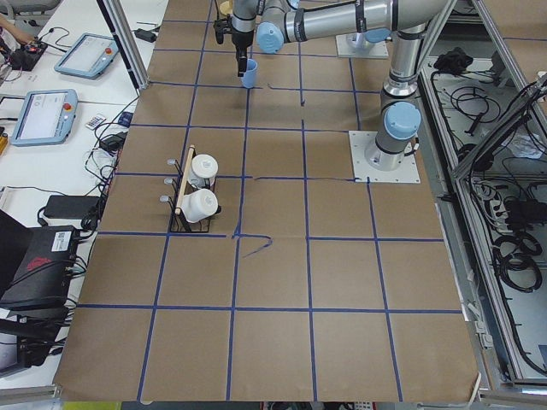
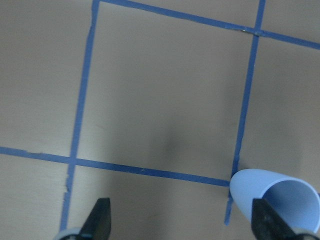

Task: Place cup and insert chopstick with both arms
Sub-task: 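Release the blue cup with left while right carries chopstick toward it, then lower the pink chopstick into the blue cup with the right gripper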

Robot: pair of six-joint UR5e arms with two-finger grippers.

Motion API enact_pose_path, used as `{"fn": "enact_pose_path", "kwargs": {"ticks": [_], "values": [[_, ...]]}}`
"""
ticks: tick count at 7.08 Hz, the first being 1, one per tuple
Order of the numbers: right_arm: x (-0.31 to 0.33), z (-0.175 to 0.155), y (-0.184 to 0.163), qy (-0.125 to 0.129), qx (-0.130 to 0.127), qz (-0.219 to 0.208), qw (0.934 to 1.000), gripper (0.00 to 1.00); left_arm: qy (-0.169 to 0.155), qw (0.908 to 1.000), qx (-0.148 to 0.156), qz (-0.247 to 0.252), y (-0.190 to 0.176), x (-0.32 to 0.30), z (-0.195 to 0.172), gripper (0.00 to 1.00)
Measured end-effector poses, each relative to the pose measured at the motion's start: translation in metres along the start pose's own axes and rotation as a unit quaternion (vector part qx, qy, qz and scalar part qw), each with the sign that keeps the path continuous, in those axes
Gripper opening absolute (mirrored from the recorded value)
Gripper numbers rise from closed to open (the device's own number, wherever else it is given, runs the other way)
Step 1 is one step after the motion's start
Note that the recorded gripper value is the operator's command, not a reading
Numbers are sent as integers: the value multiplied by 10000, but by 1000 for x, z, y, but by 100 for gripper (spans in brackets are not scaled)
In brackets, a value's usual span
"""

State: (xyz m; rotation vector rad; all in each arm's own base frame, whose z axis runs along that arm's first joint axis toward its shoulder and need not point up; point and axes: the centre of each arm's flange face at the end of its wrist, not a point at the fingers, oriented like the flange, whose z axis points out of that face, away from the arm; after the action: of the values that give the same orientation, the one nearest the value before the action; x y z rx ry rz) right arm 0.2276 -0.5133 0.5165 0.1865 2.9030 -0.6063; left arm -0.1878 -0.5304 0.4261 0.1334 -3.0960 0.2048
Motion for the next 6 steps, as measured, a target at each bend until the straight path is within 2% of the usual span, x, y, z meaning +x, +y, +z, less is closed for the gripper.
{"fn": "enact_pose_path", "kwargs": {"ticks": [1,2,4,6], "values": [[-29,13,9,-35,158,-29,9999,0,-55,9999,56,88,7,-12,-25,100],[-51,30,19,37,248,-84,9996,0,-71,9998,130,103,11,-20,-40,100],[-79,56,37,254,265,-101,9993,0,-78,9997,225,58,15,-31,-55,100],[-85,67,41,371,255,-134,9989,0,-44,9996,273,49,18,-32,-64,100]]}}
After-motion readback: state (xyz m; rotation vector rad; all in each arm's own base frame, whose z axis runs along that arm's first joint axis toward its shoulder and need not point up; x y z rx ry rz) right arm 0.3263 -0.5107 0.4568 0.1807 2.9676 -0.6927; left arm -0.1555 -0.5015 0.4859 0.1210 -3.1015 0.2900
